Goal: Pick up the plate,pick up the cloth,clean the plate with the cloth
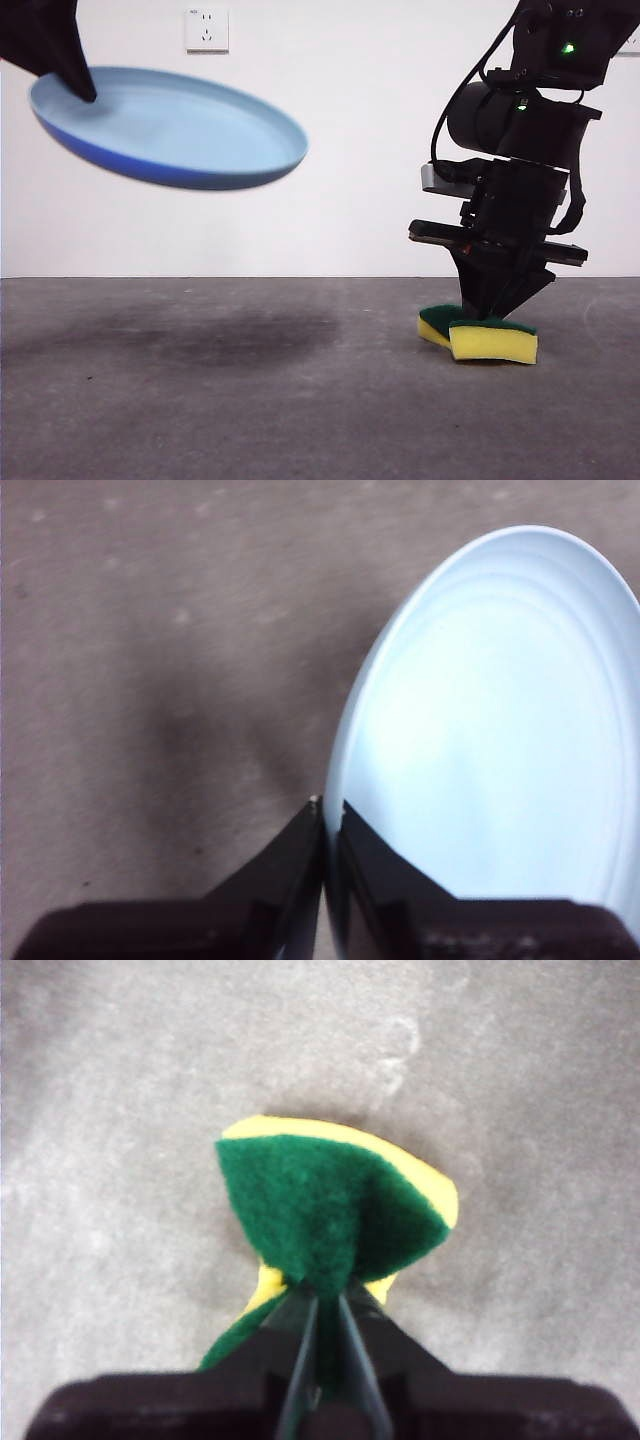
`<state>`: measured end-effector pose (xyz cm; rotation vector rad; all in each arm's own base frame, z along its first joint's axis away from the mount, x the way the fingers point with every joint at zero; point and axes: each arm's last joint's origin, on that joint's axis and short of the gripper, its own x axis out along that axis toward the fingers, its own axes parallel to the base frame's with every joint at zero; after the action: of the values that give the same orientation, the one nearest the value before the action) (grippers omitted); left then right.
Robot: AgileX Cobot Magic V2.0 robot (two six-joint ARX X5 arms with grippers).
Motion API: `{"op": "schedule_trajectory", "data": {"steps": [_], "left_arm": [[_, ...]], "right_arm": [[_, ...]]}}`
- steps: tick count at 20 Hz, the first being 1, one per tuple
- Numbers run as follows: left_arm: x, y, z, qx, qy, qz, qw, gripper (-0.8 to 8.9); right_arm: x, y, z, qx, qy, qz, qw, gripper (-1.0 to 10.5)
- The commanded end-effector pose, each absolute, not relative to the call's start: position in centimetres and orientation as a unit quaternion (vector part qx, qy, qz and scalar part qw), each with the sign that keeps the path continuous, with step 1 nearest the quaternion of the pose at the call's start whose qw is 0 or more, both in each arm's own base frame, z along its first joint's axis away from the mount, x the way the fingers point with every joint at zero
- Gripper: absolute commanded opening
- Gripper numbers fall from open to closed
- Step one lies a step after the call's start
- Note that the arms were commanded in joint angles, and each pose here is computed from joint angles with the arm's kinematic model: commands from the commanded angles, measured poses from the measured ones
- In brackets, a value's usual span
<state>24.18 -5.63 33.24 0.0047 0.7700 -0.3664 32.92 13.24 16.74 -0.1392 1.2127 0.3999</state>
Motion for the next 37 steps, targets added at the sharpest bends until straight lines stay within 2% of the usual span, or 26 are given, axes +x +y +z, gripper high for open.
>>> {"op": "schedule_trajectory", "data": {"steps": [1, 6, 10, 15, 20, 26, 28, 29, 32, 33, 34, 37], "left_arm": [[25.4, -6.2, 32.0, 0.016, 0.392, -0.173, 0.903, -0.08], [27.4, -8.3, 28.9, 0.016, 0.447, -0.186, 0.875, -0.08], [27.8, -11.0, 27.3, 0.029, 0.469, -0.22, 0.855, -0.08], [26.6, -14.7, 27.6, 0.033, 0.448, -0.268, 0.852, -0.08], [26.2, -15.8, 27.8, 0.028, 0.437, -0.283, 0.853, -0.08], [26.5, -15.9, 28.0, 0.02, 0.424, -0.283, 0.86, -0.08], [26.5, -15.7, 27.9, 0.02, 0.429, -0.28, 0.859, -0.08], [26.4, -15.7, 27.9, 0.021, 0.432, -0.279, 0.857, -0.08], [26.3, -15.7, 27.7, 0.02, 0.441, -0.288, 0.85, -0.08], [26.2, -15.7, 27.7, 0.014, 0.446, -0.302, 0.842, -0.08], [26.1, -15.8, 27.7, 0.007, 0.449, -0.316, 0.836, -0.09], [25.8, -16.1, 27.8, -0.015, 0.456, -0.362, 0.813, -0.08]], "right_arm": [[31.8, 13.9, 18.1, -0.073, 0.559, 0.201, 0.801, -0.2], [28.5, 15.4, 24.7, -0.066, 0.473, 0.243, 0.844, -0.2], [26.1, 17.1, 27.5, -0.056, 0.427, 0.279, 0.859, -0.2], [24.6, 20.1, 27.2, -0.065, 0.42, 0.32, 0.847, -0.2], [23.5, 22.5, 26.7, -0.064, 0.41, 0.349, 0.84, -0.2], [20.5, 26.5, 23.6, -0.12, 0.465, 0.385, 0.788, -0.2], [19.7, 26.2, 22.7, -0.174, 0.495, 0.351, 0.776, -0.2], [19.4, 25.7, 22.4, -0.216, 0.503, 0.314, 0.776, -0.2], [20.0, 24.0, 22.5, -0.299, 0.485, 0.193, 0.799, -0.2], [20.9, 23.0, 22.9, -0.309, 0.466, 0.147, 0.816, -0.2], [21.6, 22.6, 23.1, -0.306, 0.453, 0.126, 0.828, -0.2], [24.4, 21.6, 23.8, -0.242, 0.417, 0.117, 0.868, -0.2]]}}
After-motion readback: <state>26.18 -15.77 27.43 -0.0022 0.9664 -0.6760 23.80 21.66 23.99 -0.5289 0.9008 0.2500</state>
